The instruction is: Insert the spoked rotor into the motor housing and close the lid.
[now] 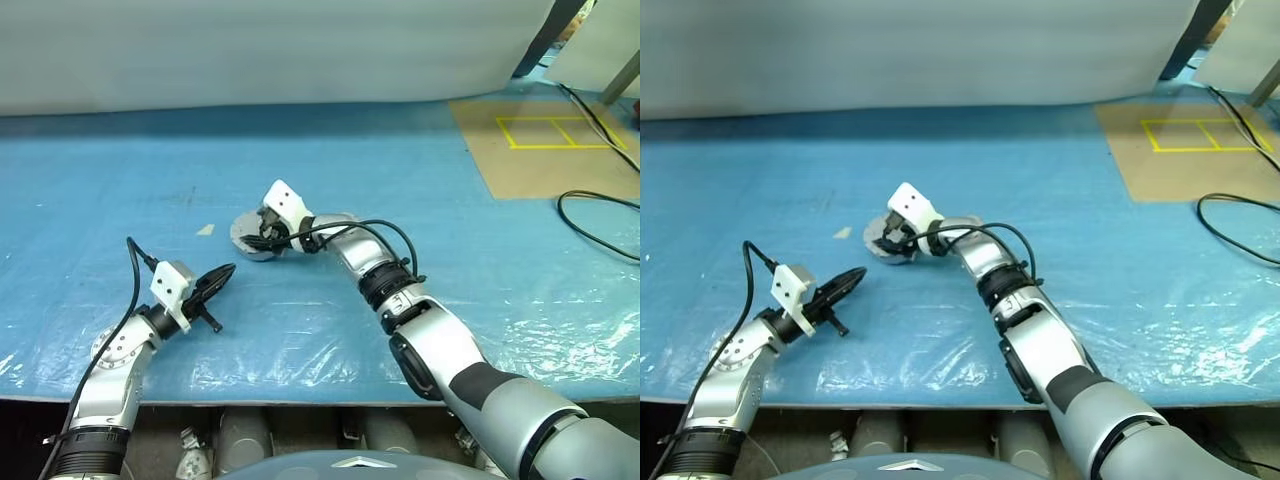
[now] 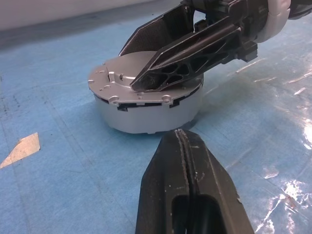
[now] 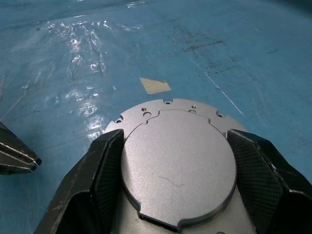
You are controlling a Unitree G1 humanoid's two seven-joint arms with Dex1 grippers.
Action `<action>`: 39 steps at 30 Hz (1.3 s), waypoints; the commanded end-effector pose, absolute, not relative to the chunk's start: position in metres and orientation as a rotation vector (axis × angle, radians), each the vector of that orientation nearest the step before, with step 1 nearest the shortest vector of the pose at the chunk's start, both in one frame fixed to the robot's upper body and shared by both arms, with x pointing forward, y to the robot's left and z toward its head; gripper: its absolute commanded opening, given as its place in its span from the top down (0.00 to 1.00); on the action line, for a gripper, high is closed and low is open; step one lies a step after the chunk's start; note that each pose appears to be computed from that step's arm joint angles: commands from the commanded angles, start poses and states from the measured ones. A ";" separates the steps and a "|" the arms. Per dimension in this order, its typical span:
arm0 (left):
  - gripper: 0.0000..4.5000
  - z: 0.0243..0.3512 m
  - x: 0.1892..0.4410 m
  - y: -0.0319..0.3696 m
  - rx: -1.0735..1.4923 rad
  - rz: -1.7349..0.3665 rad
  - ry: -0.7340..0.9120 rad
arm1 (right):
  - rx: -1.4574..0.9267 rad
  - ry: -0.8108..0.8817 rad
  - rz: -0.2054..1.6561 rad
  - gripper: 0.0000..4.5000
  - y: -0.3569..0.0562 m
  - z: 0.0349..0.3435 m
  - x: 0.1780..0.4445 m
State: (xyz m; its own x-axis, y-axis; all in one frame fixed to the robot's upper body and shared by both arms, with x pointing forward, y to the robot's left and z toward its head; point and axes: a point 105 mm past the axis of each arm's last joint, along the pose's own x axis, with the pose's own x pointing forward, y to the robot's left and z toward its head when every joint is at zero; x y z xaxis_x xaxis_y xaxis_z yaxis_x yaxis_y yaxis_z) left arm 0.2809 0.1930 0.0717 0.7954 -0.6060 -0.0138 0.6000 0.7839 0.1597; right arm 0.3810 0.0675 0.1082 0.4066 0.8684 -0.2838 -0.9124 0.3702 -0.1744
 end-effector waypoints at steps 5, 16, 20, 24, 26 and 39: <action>1.00 0.079 0.283 0.196 0.185 -0.637 -0.077 | -0.363 0.119 1.140 0.34 0.067 0.114 0.383; 1.00 0.079 0.285 0.195 0.178 -0.634 -0.084 | -0.443 0.111 1.191 0.34 0.067 0.113 0.379; 1.00 0.079 0.285 0.194 0.176 -0.635 -0.084 | -0.438 0.122 1.198 0.34 0.065 0.112 0.379; 1.00 0.079 0.286 0.193 0.175 -0.637 -0.085 | -0.436 0.124 1.187 0.34 0.062 0.113 0.382; 1.00 0.079 0.286 0.193 0.175 -0.639 -0.085 | -0.455 0.125 1.171 0.34 0.059 0.111 0.385; 1.00 0.079 0.287 0.190 0.170 -0.644 -0.089 | -0.505 0.163 1.133 0.34 0.051 0.093 0.389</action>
